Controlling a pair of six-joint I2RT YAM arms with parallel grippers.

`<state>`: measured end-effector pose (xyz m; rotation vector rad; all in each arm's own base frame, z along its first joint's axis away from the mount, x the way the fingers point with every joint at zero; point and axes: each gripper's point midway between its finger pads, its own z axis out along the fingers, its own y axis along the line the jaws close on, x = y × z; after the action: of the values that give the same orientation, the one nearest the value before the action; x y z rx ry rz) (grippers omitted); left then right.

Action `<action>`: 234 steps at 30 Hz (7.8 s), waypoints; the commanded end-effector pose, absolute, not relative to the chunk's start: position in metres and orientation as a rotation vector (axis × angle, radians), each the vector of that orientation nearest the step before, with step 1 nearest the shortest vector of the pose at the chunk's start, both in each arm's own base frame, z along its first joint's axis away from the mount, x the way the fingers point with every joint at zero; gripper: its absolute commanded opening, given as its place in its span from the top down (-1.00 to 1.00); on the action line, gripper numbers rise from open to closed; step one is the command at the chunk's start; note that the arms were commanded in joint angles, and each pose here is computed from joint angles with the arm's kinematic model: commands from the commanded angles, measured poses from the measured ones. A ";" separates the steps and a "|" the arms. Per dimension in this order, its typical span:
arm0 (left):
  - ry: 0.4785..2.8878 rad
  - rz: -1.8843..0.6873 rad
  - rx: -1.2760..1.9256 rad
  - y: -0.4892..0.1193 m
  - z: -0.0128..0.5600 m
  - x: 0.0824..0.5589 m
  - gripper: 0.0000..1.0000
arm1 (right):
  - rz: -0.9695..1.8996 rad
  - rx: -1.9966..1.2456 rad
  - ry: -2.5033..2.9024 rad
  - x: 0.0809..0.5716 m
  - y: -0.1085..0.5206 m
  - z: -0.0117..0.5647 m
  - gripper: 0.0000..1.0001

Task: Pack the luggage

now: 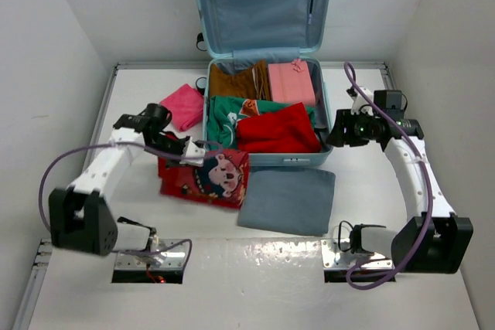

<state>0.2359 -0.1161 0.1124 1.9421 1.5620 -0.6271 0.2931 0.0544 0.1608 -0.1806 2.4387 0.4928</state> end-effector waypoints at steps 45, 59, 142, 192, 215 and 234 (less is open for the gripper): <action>2.109 -0.658 0.033 -0.202 0.164 0.547 1.00 | 0.503 -0.162 2.390 0.290 0.059 0.165 -0.05; 2.607 -0.311 0.662 -0.274 0.041 0.416 1.00 | 0.485 -0.164 2.387 0.292 0.057 0.170 -0.05; 1.788 -0.653 0.716 -0.229 0.339 0.477 1.00 | 0.495 -0.168 2.320 0.291 0.060 0.187 0.02; 1.965 -0.951 0.626 -0.246 0.191 0.215 -0.91 | 0.571 0.390 2.595 0.181 0.088 0.124 -0.26; 2.408 -1.075 0.004 -0.262 0.058 0.155 -0.99 | 0.731 0.804 2.565 0.161 0.084 0.000 -0.53; 2.529 -1.154 0.071 -0.344 0.017 0.144 -0.54 | 0.762 1.041 2.621 0.141 0.095 -0.036 0.10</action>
<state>0.1553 -0.3447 0.0401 0.0611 2.4319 -1.2076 0.1706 0.0993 -0.0082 1.0129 2.5166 0.8728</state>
